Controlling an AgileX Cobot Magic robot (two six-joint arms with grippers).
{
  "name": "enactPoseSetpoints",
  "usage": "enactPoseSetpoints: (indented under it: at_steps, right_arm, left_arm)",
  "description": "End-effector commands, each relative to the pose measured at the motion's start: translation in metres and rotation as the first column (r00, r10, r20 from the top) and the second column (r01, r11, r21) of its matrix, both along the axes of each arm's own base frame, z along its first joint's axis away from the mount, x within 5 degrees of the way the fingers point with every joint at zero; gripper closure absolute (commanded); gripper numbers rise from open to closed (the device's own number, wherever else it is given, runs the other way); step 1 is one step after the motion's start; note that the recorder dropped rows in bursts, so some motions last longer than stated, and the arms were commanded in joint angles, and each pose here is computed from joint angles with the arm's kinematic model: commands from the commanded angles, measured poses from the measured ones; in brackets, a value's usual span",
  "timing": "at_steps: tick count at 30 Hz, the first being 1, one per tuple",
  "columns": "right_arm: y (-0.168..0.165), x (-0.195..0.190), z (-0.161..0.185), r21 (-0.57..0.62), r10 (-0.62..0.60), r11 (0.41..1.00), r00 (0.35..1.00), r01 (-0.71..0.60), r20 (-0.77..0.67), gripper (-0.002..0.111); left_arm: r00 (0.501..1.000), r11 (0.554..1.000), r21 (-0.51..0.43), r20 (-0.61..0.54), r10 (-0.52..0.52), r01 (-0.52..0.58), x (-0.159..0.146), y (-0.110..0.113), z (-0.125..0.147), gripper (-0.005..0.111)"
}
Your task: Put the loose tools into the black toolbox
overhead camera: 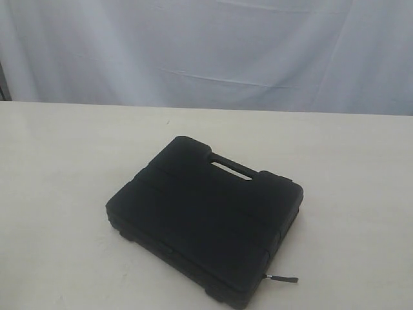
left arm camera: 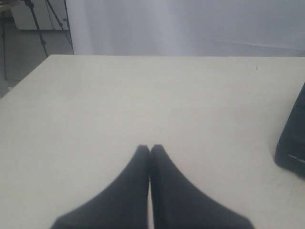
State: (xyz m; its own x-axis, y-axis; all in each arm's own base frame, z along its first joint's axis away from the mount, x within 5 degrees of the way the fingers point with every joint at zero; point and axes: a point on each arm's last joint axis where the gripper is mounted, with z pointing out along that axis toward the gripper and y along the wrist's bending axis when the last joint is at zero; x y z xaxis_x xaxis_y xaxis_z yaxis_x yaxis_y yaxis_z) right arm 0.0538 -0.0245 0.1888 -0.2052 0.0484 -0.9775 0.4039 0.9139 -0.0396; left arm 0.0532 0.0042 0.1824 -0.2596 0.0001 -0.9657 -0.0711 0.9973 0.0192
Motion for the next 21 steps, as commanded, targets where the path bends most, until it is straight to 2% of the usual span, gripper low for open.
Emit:
enactPoseSetpoints:
  at_steps: [1,21]
  right_arm:
    - [0.0001,-0.0003,-0.0003,-0.013,0.003,1.0,1.0,-0.003,-0.001,0.109]
    - [0.0001,-0.0003,-0.0003,-0.005,0.001,1.0,1.0,-0.001,0.003,0.109]
  left_arm:
    - [1.0,1.0,-0.012,0.008,-0.004,0.005,0.0002,-0.0005,-0.0001,0.107]
    - [1.0,1.0,-0.012,0.008,-0.004,0.005,0.0002,-0.0005,-0.0001,0.107]
